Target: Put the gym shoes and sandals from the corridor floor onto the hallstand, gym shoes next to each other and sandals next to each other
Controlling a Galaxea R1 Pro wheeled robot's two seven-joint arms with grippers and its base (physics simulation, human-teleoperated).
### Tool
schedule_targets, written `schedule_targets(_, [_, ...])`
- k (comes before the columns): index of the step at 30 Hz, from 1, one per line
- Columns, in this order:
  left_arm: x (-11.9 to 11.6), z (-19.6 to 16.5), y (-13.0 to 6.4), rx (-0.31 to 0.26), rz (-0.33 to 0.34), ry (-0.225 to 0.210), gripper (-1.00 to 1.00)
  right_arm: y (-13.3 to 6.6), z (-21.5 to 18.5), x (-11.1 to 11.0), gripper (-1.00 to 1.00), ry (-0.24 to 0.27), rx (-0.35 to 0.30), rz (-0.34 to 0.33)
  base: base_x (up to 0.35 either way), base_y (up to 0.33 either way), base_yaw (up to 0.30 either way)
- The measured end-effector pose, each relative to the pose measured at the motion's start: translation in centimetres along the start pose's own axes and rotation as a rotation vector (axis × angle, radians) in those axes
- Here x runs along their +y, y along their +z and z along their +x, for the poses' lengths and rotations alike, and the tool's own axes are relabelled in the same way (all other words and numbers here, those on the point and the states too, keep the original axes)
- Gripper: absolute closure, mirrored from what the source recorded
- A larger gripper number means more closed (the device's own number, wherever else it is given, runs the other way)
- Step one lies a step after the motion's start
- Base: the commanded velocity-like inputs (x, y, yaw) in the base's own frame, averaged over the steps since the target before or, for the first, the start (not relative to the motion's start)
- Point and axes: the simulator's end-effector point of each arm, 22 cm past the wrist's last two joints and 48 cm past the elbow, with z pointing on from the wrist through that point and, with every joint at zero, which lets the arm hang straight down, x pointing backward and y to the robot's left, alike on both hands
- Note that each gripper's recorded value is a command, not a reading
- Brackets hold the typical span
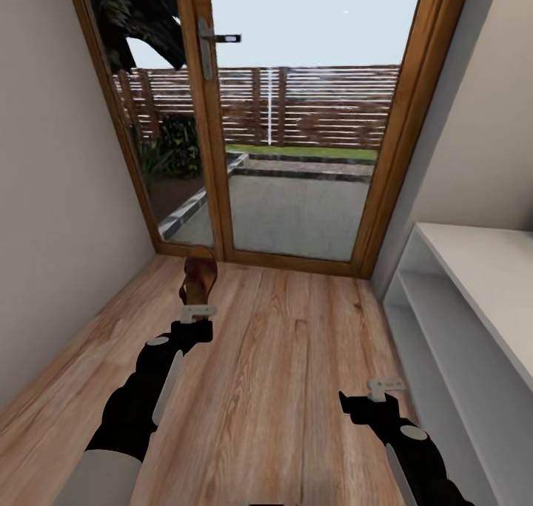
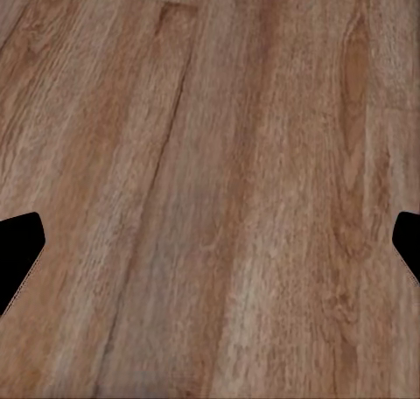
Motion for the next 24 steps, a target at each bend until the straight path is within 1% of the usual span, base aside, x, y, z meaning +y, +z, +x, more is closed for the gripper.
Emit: schedule_targets(24, [0.01,0.0,0.0,0.0,-0.001,0.001,1.0,0.0,-0.02,0.01,-1.0,0.0,-0.001,0.0,0.311,0.166,-0.005])
